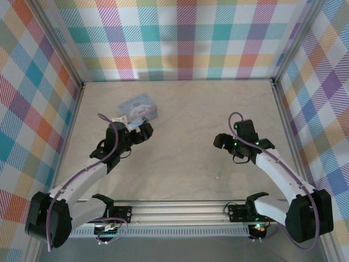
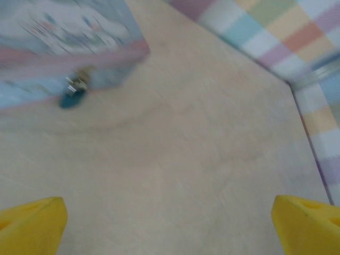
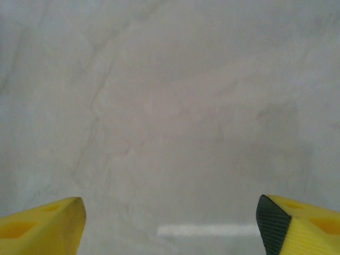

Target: Unlock a padlock with a key

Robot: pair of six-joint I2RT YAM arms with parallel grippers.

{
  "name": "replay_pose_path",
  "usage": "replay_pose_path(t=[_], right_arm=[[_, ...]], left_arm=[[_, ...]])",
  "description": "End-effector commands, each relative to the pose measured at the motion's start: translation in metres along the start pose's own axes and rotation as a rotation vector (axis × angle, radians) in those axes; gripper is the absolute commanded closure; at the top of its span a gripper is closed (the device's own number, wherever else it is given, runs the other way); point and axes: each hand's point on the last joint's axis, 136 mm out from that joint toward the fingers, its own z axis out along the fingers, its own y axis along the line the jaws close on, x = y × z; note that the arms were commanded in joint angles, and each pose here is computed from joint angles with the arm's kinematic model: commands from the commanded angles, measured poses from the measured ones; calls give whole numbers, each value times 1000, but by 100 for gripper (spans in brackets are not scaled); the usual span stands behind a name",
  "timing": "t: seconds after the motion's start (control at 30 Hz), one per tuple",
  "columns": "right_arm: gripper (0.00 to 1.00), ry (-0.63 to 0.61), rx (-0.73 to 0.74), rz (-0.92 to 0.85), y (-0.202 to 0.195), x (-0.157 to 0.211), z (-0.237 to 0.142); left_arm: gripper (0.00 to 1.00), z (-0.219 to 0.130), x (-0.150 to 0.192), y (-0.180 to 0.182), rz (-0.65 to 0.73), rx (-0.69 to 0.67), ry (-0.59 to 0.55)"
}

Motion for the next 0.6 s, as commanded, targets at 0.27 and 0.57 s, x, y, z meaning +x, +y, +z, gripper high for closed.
replay_pose_path(t=[0.27, 0.57], right_arm=[[29, 239, 103, 142, -29, 86, 3], [35, 309, 142, 188, -29, 118, 22]], left_arm=[[2, 29, 36, -73, 37, 178, 108], [2, 43, 60, -81, 52, 186, 160]])
